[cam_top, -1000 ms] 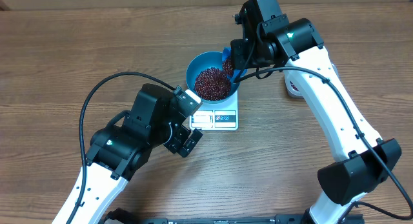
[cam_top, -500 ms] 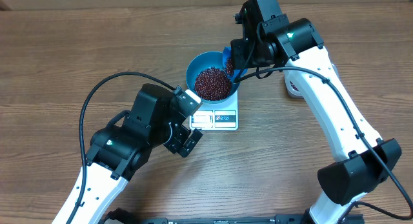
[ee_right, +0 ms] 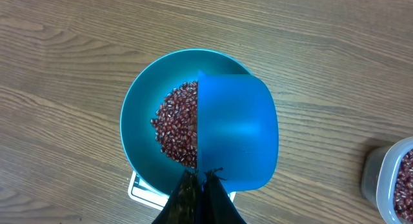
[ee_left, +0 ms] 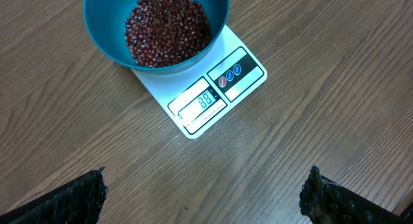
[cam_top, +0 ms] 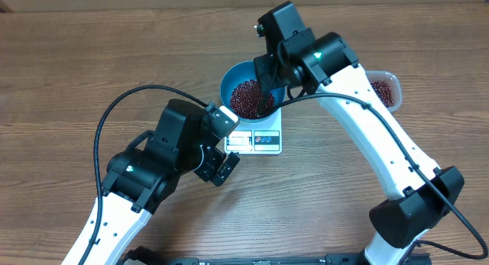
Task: Scoop item into bowl and weigh 150g on scale
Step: 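Hold the blue scoop tipped over the teal bowl to empty beans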
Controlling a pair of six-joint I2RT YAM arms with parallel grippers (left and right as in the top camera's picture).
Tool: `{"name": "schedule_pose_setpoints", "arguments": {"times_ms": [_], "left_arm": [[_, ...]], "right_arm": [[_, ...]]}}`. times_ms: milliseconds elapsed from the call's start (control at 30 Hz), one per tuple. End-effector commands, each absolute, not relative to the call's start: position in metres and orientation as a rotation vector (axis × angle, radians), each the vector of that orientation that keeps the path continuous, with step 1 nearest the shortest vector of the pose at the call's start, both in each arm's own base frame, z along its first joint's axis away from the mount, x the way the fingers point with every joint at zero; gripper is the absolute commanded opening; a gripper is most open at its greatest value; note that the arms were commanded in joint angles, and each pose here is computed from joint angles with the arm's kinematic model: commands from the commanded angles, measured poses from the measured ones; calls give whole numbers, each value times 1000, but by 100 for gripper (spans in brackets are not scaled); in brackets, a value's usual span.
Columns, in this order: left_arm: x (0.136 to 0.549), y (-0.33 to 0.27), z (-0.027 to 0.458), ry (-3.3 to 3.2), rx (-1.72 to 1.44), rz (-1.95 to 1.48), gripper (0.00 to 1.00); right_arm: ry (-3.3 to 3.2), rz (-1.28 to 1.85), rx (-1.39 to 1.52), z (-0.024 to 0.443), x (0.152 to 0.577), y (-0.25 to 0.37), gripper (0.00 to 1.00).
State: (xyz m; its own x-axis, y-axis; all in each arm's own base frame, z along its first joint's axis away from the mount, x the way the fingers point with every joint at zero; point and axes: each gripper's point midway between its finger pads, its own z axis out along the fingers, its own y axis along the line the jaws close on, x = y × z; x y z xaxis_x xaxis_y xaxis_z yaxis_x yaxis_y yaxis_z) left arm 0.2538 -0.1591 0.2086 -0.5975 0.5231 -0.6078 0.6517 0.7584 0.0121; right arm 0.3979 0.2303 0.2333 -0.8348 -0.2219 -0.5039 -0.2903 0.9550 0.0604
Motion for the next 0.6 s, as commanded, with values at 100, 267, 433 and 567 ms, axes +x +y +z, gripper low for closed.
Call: {"name": "schedule_pose_setpoints", "arguments": {"times_ms": [100,267,433,567], "left_arm": [[256,-161,214,2334,886,-293,99],[256,-161,214,2334,886,-294,100],[256,-161,214,2334,886,-293,99],[256,-161,214,2335,885,-293,100]], "right_arm": [[2536,131,-333,251,402,225,4],[2526,93,-324,252,404,221,4],[2518,75,-351,252,404,222,4],[2518,76,-352,252,403,223,4]]}}
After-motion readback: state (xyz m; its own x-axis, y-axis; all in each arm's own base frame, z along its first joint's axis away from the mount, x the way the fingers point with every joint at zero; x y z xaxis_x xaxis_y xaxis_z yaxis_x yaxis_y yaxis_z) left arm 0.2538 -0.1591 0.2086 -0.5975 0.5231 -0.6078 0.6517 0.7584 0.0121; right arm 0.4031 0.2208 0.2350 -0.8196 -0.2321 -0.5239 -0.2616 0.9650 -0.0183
